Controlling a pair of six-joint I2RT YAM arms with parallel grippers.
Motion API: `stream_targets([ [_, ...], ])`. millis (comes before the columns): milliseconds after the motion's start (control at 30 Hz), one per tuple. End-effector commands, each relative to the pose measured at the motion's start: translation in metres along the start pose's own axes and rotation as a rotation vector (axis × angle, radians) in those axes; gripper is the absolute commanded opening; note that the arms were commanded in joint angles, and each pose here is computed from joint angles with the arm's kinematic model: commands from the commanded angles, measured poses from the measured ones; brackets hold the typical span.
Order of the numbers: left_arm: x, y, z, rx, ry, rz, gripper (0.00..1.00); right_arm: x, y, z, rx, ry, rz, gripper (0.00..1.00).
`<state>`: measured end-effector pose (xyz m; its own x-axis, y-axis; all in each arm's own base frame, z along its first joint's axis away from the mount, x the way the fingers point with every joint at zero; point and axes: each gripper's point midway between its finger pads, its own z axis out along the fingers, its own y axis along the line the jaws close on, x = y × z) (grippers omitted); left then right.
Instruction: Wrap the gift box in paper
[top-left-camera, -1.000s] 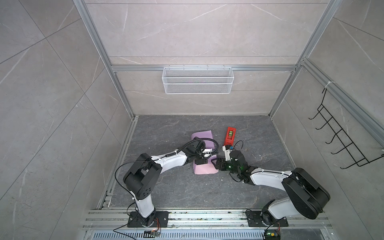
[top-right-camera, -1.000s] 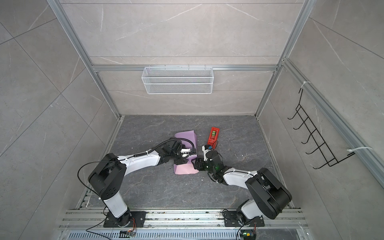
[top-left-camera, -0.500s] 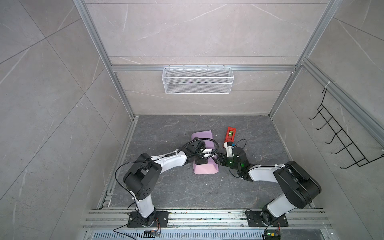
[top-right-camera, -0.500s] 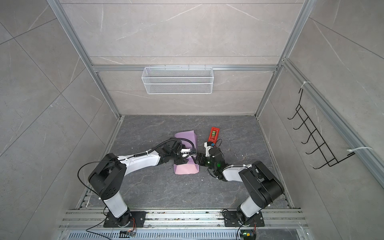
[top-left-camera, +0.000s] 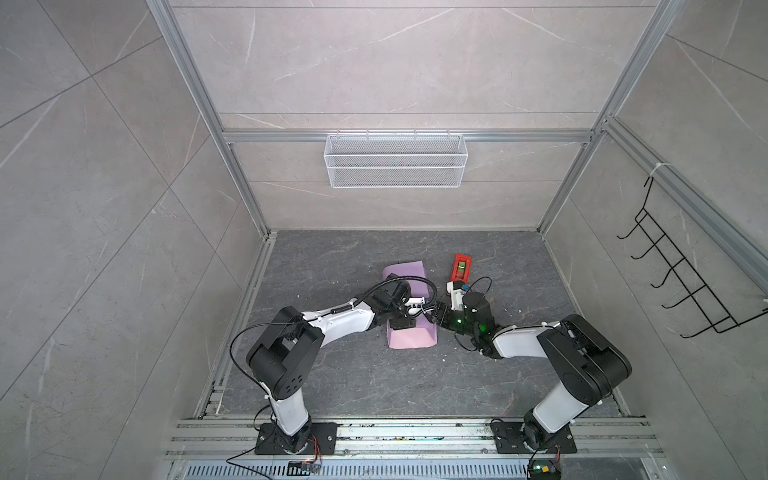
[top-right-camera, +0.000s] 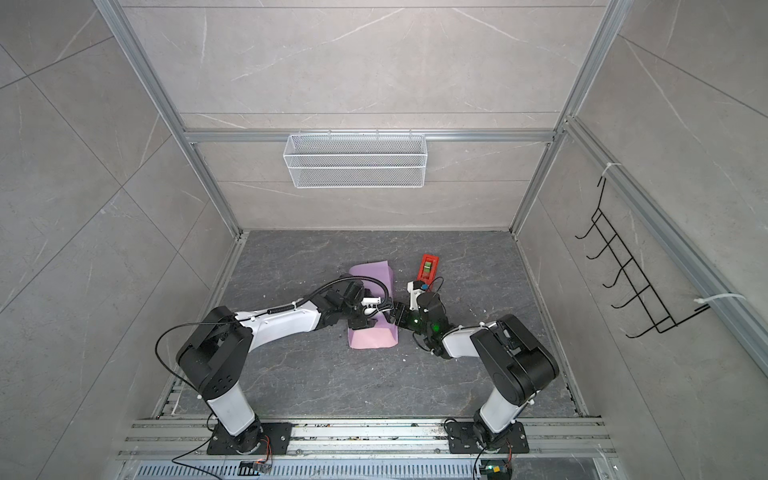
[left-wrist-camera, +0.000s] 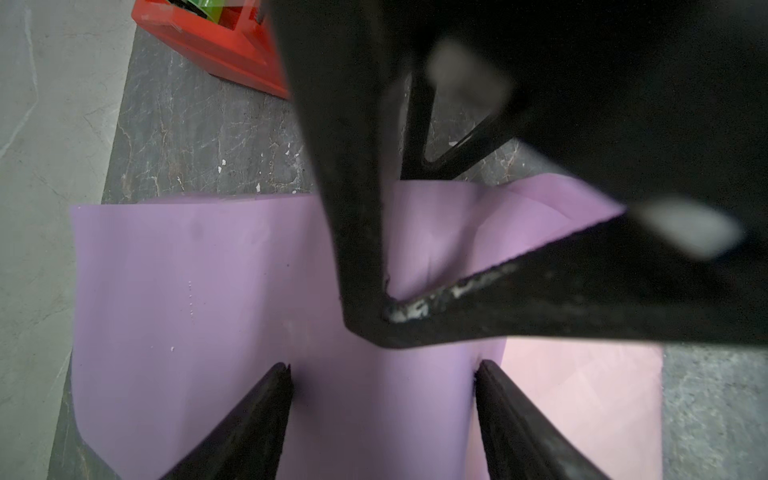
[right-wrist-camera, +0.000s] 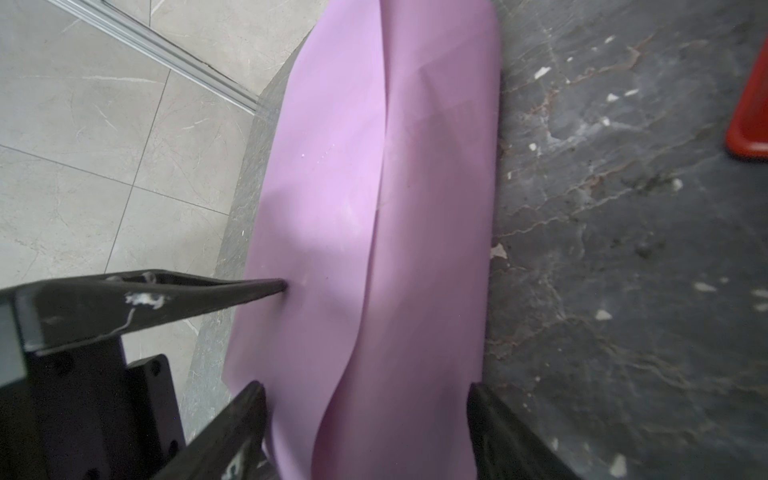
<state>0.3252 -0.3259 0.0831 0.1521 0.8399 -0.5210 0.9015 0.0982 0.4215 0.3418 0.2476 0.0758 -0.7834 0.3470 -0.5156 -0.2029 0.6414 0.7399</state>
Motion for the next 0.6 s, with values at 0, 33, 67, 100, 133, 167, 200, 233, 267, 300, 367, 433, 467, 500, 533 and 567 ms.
stream_targets([
  [0,-0.004,-0.002,-0.002,0.008,-0.024,-0.014,0.73,-0.001,-0.007,0.004,0.025,0.001,0.028,0.77],
  [33,-0.006,-0.001,-0.004,0.002,-0.033,-0.018,0.74,0.002,-0.010,0.003,0.036,0.005,0.031,0.76],
  [67,-0.010,0.001,-0.007,-0.003,-0.048,-0.021,0.74,0.004,-0.013,0.002,0.045,0.009,0.033,0.76],
  [100,-0.012,0.003,-0.009,-0.008,-0.059,-0.024,0.75,0.007,-0.016,0.002,0.053,0.015,0.035,0.75],
  [133,-0.017,0.005,-0.013,-0.016,-0.075,-0.027,0.76,0.010,-0.019,0.001,0.065,0.021,0.037,0.75],
  [167,-0.020,0.006,-0.016,-0.021,-0.089,-0.030,0.77,0.012,-0.022,0.001,0.072,0.027,0.036,0.74],
  [200,-0.023,0.008,-0.019,-0.029,-0.103,-0.034,0.78,0.014,-0.023,0.001,0.074,0.033,0.036,0.74],
  [233,-0.026,0.009,-0.023,-0.032,-0.116,-0.039,0.78,0.015,-0.024,0.000,0.077,0.037,0.035,0.74],
  [267,-0.029,0.010,-0.026,-0.036,-0.129,-0.038,0.79,0.017,-0.026,0.000,0.082,0.041,0.034,0.74],
  [300,-0.032,0.010,-0.028,-0.037,-0.138,-0.038,0.80,0.018,-0.026,0.000,0.083,0.044,0.033,0.74],
  [367,-0.033,0.012,-0.032,-0.042,-0.147,-0.039,0.81,0.021,-0.028,-0.001,0.087,0.052,0.030,0.74],
  [433,-0.034,0.013,-0.032,-0.047,-0.150,-0.033,0.81,0.021,-0.028,-0.001,0.086,0.055,0.027,0.74],
  [467,-0.035,0.014,-0.031,-0.049,-0.152,-0.028,0.81,0.021,-0.028,0.000,0.085,0.054,0.025,0.74],
  [500,-0.034,0.015,-0.029,-0.052,-0.150,-0.026,0.81,0.021,-0.028,0.000,0.086,0.055,0.024,0.74],
  [533,-0.035,0.015,-0.027,-0.048,-0.147,-0.024,0.81,0.020,-0.027,0.000,0.085,0.056,0.023,0.74],
  [567,-0.035,0.016,-0.026,-0.043,-0.142,-0.024,0.80,0.020,-0.028,0.000,0.087,0.056,0.023,0.74],
])
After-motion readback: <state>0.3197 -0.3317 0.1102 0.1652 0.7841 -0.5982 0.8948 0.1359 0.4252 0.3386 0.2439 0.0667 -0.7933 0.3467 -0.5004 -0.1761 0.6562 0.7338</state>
